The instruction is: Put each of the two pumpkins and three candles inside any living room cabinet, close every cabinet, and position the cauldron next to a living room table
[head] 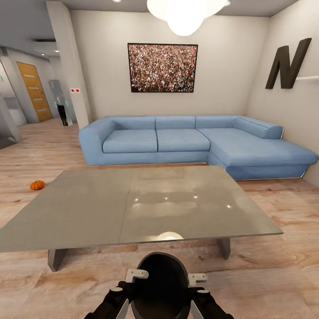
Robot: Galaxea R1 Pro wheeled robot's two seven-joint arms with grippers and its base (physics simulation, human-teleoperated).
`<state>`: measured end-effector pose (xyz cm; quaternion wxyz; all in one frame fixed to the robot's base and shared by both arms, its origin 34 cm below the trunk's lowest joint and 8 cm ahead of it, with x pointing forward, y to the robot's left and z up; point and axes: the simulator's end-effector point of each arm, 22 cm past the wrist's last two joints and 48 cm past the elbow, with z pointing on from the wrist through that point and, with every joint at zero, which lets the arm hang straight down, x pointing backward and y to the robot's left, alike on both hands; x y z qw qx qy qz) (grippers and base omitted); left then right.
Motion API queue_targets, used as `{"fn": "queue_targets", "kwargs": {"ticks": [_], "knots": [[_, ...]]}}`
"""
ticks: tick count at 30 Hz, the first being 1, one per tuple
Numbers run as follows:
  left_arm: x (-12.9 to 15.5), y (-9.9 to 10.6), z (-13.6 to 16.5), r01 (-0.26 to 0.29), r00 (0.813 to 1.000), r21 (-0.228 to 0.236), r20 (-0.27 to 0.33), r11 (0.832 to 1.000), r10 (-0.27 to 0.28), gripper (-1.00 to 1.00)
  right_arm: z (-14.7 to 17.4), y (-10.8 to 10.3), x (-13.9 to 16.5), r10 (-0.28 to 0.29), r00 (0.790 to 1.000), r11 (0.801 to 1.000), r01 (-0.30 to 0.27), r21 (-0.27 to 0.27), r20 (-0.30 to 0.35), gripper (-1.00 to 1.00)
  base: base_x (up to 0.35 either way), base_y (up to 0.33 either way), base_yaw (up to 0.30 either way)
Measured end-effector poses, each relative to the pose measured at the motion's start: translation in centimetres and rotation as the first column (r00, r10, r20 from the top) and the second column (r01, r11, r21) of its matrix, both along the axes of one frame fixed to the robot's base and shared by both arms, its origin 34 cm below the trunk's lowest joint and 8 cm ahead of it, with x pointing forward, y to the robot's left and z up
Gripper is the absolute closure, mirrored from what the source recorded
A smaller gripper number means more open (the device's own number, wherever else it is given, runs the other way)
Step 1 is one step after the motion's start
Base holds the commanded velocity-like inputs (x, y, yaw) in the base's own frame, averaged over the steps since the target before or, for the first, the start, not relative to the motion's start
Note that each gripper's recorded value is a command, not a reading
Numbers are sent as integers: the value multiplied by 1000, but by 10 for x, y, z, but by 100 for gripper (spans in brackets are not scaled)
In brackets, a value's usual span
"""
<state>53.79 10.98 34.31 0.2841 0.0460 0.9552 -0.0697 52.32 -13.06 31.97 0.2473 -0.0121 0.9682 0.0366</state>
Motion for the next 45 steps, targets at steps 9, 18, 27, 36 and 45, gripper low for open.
{"fn": "queue_targets", "kwargs": {"ticks": [9, 18, 27, 36, 45], "knots": [[-5, 0, -20, 0, 1000, 0, -1, 1000, 0, 100, -20, 0, -5, 0, 1000, 1000, 0, 0, -1, 100, 0, 0, 0], [-6, 0, -27, 0, 1000, 0, 1, 1000, 0, 100, -27, 0, -6, 1, 1000, 1000, -1, -1, 1, 100, 0, 0, 0], [-6, 0, -26, 0, 1000, 0, 2, 1000, 0, 100, -26, 0, -6, 1, 1000, 1000, -1, -1, 1, 100, 0, 0, 0], [-6, 0, -26, 0, 1000, -1, 2, 1000, 0, 100, -26, 0, -6, 1, 1000, 1000, -1, -1, 2, 100, 27, 0, 0], [-6, 0, -26, 0, 1000, -1, 2, 1000, 0, 100, -26, 0, -6, 1, 1000, 1000, -1, -1, 2, 100, 81, 0, 0]]}}
